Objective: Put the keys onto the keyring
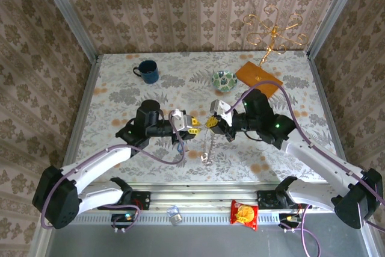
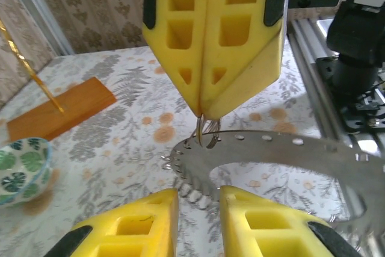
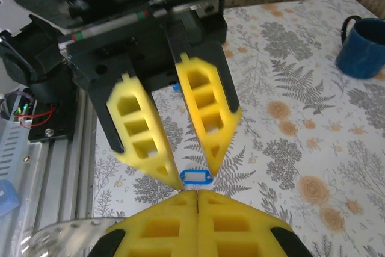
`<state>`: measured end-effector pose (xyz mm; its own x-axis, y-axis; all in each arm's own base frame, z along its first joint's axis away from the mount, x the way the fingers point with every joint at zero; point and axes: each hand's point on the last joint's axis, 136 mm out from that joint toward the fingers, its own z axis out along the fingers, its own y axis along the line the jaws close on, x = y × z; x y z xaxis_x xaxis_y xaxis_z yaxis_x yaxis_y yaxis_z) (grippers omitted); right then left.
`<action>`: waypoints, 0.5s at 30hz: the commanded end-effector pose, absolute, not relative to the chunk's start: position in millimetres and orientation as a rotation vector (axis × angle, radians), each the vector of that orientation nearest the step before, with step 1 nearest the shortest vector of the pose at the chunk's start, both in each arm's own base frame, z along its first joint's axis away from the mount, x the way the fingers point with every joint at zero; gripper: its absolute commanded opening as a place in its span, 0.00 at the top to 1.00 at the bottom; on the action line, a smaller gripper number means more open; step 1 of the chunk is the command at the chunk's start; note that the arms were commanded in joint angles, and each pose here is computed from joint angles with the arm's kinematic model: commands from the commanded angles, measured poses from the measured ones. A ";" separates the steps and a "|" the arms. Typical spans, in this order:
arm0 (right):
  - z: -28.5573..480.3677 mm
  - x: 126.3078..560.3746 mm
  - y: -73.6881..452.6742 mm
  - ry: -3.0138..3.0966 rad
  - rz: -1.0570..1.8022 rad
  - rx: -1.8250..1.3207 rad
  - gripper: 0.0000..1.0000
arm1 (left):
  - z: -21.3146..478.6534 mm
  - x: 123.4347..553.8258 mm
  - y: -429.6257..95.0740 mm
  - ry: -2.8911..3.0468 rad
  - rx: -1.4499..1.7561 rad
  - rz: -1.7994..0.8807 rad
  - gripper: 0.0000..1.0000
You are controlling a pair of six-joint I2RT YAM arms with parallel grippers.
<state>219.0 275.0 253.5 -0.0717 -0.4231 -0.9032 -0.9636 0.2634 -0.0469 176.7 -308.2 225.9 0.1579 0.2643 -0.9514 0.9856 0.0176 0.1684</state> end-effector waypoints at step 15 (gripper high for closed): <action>249.1 200.9 295.3 1.560 0.796 -1.454 1.00 | 222.2 156.0 -315.4 1.269 1.460 -1.077 0.76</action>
<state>203.7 289.6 234.4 -0.0231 -0.4760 -0.8791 -0.9854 0.1594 -0.0605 163.7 -313.9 222.1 0.1103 0.2330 -0.9662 0.9938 -0.0367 0.1046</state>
